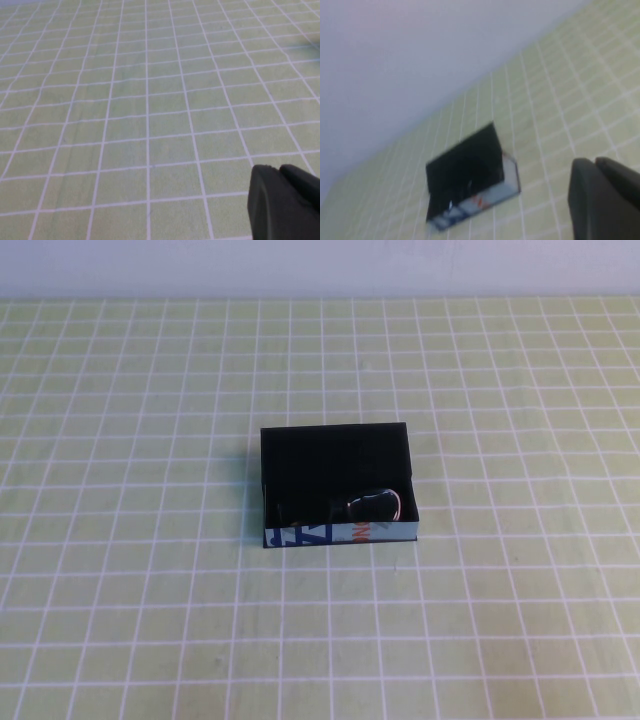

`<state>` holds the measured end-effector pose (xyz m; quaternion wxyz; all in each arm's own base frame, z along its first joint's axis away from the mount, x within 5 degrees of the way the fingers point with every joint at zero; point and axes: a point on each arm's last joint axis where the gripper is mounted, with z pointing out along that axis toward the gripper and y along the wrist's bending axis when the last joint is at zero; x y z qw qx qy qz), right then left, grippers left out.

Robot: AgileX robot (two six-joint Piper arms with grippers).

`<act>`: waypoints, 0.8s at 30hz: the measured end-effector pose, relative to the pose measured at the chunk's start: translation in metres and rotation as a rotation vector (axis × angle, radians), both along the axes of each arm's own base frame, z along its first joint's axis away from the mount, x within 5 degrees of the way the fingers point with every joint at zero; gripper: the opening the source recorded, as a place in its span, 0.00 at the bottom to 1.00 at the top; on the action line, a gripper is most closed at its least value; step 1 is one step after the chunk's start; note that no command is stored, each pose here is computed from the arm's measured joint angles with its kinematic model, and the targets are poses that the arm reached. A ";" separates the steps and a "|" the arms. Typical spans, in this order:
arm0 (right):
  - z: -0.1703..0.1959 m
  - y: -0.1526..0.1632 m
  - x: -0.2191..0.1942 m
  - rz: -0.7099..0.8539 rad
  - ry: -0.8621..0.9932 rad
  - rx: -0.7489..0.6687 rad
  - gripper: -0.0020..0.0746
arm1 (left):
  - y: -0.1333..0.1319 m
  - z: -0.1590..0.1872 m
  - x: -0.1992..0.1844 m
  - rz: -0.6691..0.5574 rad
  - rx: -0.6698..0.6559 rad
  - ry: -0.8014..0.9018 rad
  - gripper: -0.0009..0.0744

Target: Take glasses out of glasses case

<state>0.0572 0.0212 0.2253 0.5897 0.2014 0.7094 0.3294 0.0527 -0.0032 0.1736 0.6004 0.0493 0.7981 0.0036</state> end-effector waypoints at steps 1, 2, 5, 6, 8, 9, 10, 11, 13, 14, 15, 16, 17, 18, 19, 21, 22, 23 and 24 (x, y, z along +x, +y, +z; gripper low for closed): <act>0.008 0.005 0.002 0.055 0.050 -0.017 0.00 | 0.000 0.000 0.000 0.000 0.000 0.000 0.01; 0.014 0.008 0.004 0.098 0.092 -0.034 0.00 | 0.000 0.000 0.000 0.000 0.000 0.000 0.01; 0.036 0.018 0.015 0.254 0.275 -0.124 0.00 | 0.000 0.000 0.000 0.000 0.000 0.000 0.01; 0.039 0.020 0.020 0.303 0.345 -0.151 0.00 | 0.000 0.000 0.000 0.000 0.000 0.000 0.01; 0.048 0.023 0.030 0.385 0.451 -0.226 0.00 | 0.000 0.000 0.000 0.000 0.000 0.000 0.01; 0.050 0.023 0.035 0.412 0.487 -0.255 0.00 | 0.000 0.000 0.000 0.000 0.000 0.000 0.01; 0.052 0.023 0.041 0.446 0.525 -0.284 0.00 | 0.000 0.000 0.000 0.000 0.000 0.000 0.01; 0.055 0.024 0.047 0.478 0.554 -0.309 0.00 | 0.000 0.000 0.000 0.000 0.000 0.000 0.01; 0.060 0.024 0.058 0.533 0.589 -0.351 0.00 | 0.000 0.000 0.000 0.000 0.000 0.000 0.01; 0.061 0.025 0.064 0.559 0.604 -0.368 0.00 | 0.000 0.000 0.000 0.000 0.000 0.000 0.01; 0.061 0.025 0.070 0.579 0.623 -0.378 0.00 | 0.000 0.000 0.000 0.000 0.000 0.000 0.01; 0.062 0.025 0.075 0.593 0.636 -0.393 0.00 | 0.000 0.000 0.000 0.000 0.000 0.000 0.01; 0.063 0.025 0.081 0.607 0.649 -0.404 0.00 | 0.000 0.000 0.000 0.000 0.000 0.000 0.01; 0.063 0.026 0.085 0.623 0.656 -0.423 0.00 | 0.000 0.000 0.000 0.000 0.000 0.000 0.01; 0.064 0.030 0.091 0.650 0.665 -0.444 0.00 | 0.000 0.000 0.000 0.000 0.000 0.000 0.01; 0.068 0.039 0.102 0.714 0.666 -0.501 0.00 | 0.000 0.000 0.000 0.000 0.000 0.000 0.01; 0.070 0.047 0.109 0.755 0.665 -0.535 0.00 | 0.000 0.000 0.000 0.000 0.000 0.000 0.01; 0.071 0.057 0.115 0.799 0.659 -0.574 0.00 | 0.000 0.000 0.000 0.000 0.000 0.000 0.01; 0.071 0.065 0.123 0.833 0.657 -0.608 0.00 | 0.000 0.000 0.000 0.000 0.000 0.000 0.01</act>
